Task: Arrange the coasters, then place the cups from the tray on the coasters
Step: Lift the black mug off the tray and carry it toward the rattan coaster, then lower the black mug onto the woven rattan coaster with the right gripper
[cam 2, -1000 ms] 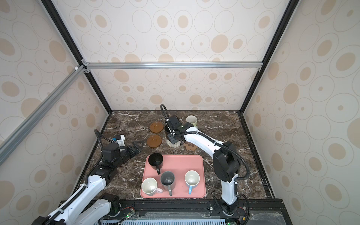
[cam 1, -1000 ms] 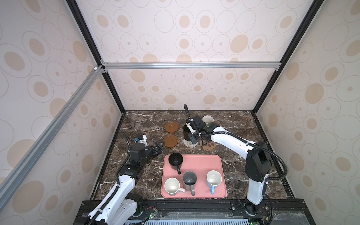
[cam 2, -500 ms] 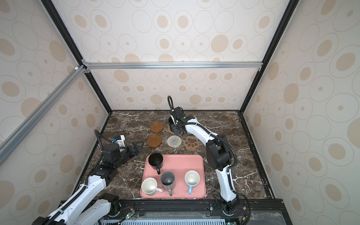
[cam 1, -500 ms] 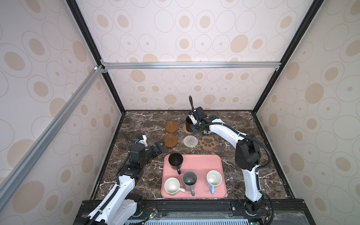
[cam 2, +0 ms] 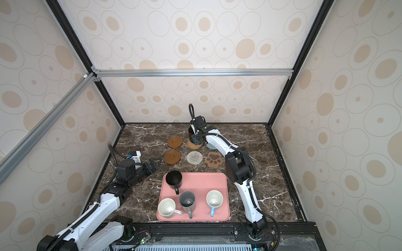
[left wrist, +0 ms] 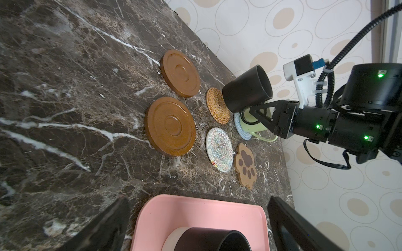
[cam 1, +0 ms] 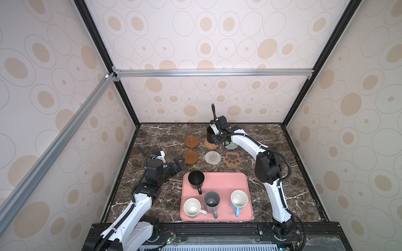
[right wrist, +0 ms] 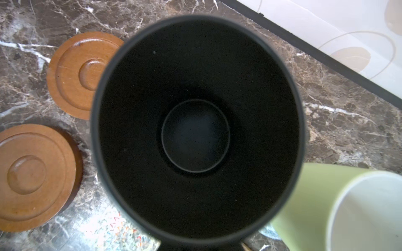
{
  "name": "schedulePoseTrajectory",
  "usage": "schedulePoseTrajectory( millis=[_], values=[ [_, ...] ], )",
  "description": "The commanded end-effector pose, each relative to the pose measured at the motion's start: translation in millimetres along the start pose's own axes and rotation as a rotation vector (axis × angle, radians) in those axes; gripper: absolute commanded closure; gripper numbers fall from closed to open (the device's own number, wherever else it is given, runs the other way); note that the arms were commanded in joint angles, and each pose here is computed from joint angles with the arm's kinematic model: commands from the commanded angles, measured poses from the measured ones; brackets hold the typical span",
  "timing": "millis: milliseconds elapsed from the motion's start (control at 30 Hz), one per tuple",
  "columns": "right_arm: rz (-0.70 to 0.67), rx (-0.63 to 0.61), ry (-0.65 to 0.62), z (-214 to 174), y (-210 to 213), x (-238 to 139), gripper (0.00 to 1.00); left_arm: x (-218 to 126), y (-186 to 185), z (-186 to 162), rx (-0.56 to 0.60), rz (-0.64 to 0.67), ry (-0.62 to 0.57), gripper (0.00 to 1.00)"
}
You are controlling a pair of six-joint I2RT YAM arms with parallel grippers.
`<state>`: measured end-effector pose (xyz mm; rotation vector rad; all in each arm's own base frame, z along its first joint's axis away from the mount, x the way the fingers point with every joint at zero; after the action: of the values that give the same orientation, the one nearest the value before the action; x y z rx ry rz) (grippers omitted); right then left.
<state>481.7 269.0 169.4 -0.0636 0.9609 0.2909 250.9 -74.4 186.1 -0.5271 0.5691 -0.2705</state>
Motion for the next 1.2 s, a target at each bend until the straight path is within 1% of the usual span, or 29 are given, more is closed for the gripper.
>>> schedulePoseTrajectory(
  millis=[0,167,933,1067,1167],
  values=[
    [0.038,0.001,-0.094,25,4,-13,0.88,1,-2,9,-0.012,-0.008,-0.039,0.0],
    [0.053,0.001,-0.079,21,6,-6,0.88,4,-2,8,-0.01,-0.012,-0.029,0.0],
    [0.036,-0.006,-0.036,10,1,17,0.88,1,-2,7,-0.011,-0.014,-0.03,0.0],
    [0.035,-0.008,-0.017,5,1,19,0.87,0,-3,8,-0.01,-0.017,-0.033,0.0],
    [0.037,-0.008,-0.013,3,0,18,0.85,0,-3,8,-0.009,-0.015,-0.035,0.0]
  ],
)
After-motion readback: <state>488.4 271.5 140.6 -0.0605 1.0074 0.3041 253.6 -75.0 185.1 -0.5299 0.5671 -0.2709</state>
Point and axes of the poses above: each gripper's point midway between its finger pads, its own x axis out along the fingers, its own y axis along the line the jaws close on, z = x × y, the point moved 7 cm from there along -x, back along the fingers, and after that the axes turned 15 degrees about x, right-handed, at the moved point
